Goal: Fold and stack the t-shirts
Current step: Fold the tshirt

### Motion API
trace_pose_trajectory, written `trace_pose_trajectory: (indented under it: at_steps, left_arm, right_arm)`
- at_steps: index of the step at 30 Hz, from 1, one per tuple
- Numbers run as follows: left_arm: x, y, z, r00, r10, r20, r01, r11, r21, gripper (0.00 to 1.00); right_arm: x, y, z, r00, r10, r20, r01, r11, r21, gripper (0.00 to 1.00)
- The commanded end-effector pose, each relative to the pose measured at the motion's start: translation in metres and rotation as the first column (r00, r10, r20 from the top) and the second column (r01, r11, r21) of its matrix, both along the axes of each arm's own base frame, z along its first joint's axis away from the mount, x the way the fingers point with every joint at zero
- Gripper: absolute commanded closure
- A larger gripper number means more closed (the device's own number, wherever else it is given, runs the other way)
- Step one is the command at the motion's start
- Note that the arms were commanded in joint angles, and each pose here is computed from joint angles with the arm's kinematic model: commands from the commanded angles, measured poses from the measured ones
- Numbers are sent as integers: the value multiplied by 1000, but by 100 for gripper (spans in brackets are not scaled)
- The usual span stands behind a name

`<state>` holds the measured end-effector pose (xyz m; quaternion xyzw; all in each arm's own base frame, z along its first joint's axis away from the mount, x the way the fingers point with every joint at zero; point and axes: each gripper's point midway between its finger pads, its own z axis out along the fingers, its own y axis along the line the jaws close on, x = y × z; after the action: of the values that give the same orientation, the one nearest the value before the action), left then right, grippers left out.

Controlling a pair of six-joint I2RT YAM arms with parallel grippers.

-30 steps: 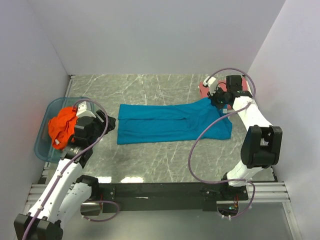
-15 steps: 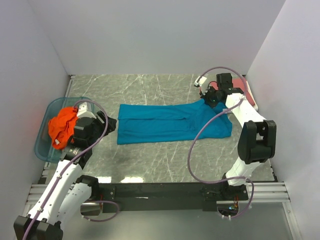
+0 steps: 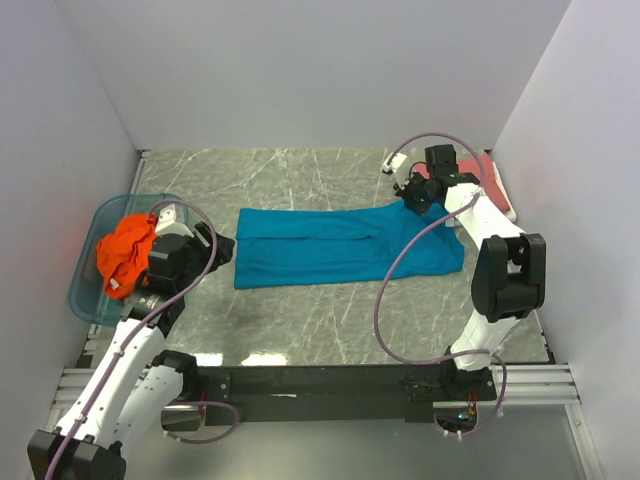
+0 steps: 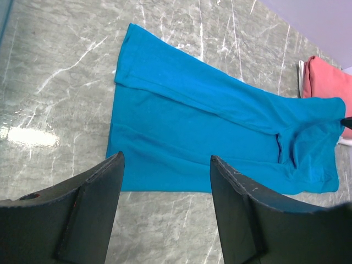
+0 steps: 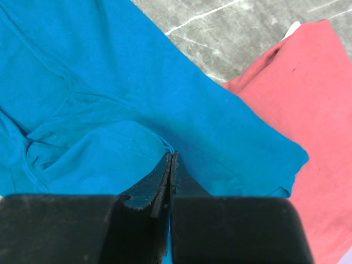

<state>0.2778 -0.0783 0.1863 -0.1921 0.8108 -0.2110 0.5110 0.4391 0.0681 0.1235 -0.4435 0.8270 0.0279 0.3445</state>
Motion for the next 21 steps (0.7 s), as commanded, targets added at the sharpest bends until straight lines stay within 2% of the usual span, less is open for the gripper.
trace_pose_trajectory:
  at_steps: [1, 14, 15, 16, 18, 21]
  left_arm:
    - [3, -4, 11, 999, -18, 38, 18, 1000, -9, 32]
    - [4, -4, 10, 999, -23, 28, 23, 1000, -7, 32]
    - [3, -4, 10, 999, -23, 28, 23, 1000, -7, 32]
    - [3, -4, 9, 999, -22, 26, 22, 1000, -8, 32]
    - [4, -6, 9, 999, -27, 26, 27, 1000, -13, 32]
    - [4, -10, 6, 999, -38, 21, 39, 999, -37, 31]
  right_arm:
    - [15, 5, 15, 999, -6, 53, 5, 1000, 1, 100]
    - [32, -5, 6, 993, -98, 69, 99, 995, -21, 98]
    - [35, -7, 5, 992, -107, 72, 109, 994, -23, 94]
    - [40, -9, 3, 988, -134, 82, 137, 990, -28, 74]
    - [46, -17, 0, 978, -188, 87, 193, 980, -48, 57]
    - [58, -29, 21, 935, -315, 165, 318, 948, 6, 50]
